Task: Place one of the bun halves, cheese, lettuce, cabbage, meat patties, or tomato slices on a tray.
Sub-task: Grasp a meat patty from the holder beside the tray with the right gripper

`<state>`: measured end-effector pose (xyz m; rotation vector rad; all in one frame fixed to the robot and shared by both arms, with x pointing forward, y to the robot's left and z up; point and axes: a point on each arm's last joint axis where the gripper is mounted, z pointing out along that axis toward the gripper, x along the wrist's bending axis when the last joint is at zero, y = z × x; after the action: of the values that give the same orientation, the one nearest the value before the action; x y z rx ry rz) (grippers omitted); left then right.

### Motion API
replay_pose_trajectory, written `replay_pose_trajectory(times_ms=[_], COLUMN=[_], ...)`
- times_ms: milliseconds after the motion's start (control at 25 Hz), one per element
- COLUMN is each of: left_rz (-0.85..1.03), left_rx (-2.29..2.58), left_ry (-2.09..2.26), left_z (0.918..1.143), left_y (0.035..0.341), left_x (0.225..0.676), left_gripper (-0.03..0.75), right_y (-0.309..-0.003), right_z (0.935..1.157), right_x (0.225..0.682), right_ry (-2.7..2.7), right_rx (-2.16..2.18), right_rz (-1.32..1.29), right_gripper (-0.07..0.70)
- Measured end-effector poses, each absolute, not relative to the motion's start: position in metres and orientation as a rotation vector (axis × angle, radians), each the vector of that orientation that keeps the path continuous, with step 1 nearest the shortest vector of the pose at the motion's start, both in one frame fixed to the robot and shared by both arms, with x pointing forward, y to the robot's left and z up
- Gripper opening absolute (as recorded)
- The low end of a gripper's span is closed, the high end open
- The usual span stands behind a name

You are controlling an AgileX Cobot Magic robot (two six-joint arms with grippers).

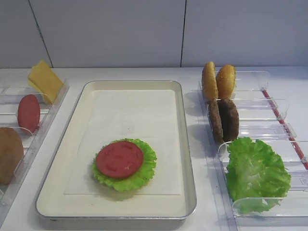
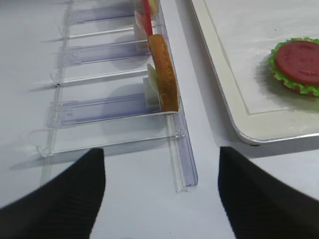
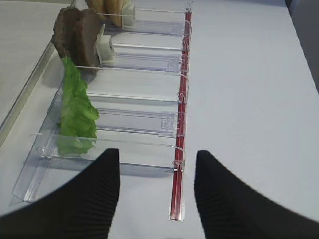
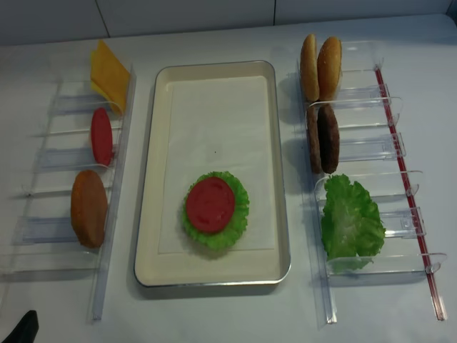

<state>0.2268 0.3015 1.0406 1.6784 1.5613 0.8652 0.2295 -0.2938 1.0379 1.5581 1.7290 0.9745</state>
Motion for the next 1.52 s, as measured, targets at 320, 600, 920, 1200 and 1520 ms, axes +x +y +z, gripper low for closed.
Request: replay_pose_trajectory(times_ms=[320,600,920,1200,1520], left_rz=[0.865,0.865,0.865,0.865,0.865], left_rx=[1.678,1.678,1.678,1.678,1.678], left_ry=[1.561,1.561,1.561,1.561,1.561], left_z=[1.041,1.041,1.041,1.041,1.041], left_y=[0.301,0.301,0.301,0.301,0.301], left_x=[0.227,0.227,0.227,0.227,0.227], left_gripper=[0.440,0.440,0.440,0.440,0.440], right_y=[-0.294,-0.294,-0.294,-0.298,-0.295], right_z=[1.038,1.038,1.039,1.061,1.103], right_x=[0.230,0.230,0.230,0.235,0.256], right_ry=[1.730,1.729,1.768,1.732,1.771], right_rx=[1.557,1.556,1.475,1.434,1.467], right_rz=[0.974,0.972,0.940,0.895,0.890], right_gripper=[0.379,0.379,0.379,0.379,0.379])
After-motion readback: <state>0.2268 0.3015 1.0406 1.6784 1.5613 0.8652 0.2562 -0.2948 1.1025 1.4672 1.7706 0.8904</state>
